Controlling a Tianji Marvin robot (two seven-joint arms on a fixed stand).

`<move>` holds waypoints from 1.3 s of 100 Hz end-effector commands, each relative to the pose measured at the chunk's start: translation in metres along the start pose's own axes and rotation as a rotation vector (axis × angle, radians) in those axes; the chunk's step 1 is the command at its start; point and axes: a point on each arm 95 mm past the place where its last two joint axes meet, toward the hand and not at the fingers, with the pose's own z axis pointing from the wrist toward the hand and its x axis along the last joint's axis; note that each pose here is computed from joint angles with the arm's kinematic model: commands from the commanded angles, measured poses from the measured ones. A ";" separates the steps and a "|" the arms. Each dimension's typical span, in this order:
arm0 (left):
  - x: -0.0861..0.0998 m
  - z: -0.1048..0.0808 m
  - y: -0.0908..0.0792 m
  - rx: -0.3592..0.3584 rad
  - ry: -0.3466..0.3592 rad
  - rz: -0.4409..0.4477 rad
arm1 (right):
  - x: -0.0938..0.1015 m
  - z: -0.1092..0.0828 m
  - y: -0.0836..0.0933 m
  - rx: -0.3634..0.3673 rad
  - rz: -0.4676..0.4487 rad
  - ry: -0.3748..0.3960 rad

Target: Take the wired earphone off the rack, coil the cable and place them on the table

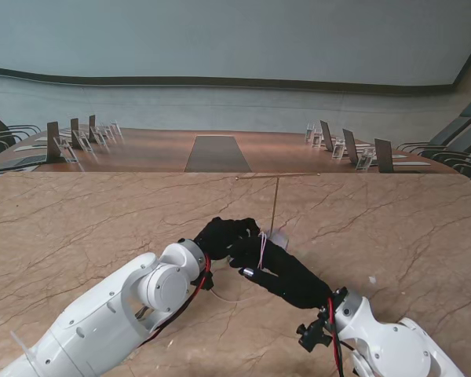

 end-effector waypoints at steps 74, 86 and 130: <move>0.007 -0.011 -0.026 0.045 0.041 0.039 | -0.026 -0.010 -0.013 0.043 0.056 -0.142; 0.009 -0.012 -0.028 0.045 0.048 0.043 | -0.030 -0.010 -0.013 0.040 0.063 -0.163; 0.016 -0.018 -0.043 0.064 0.087 0.072 | -0.040 -0.014 -0.015 0.053 0.074 -0.219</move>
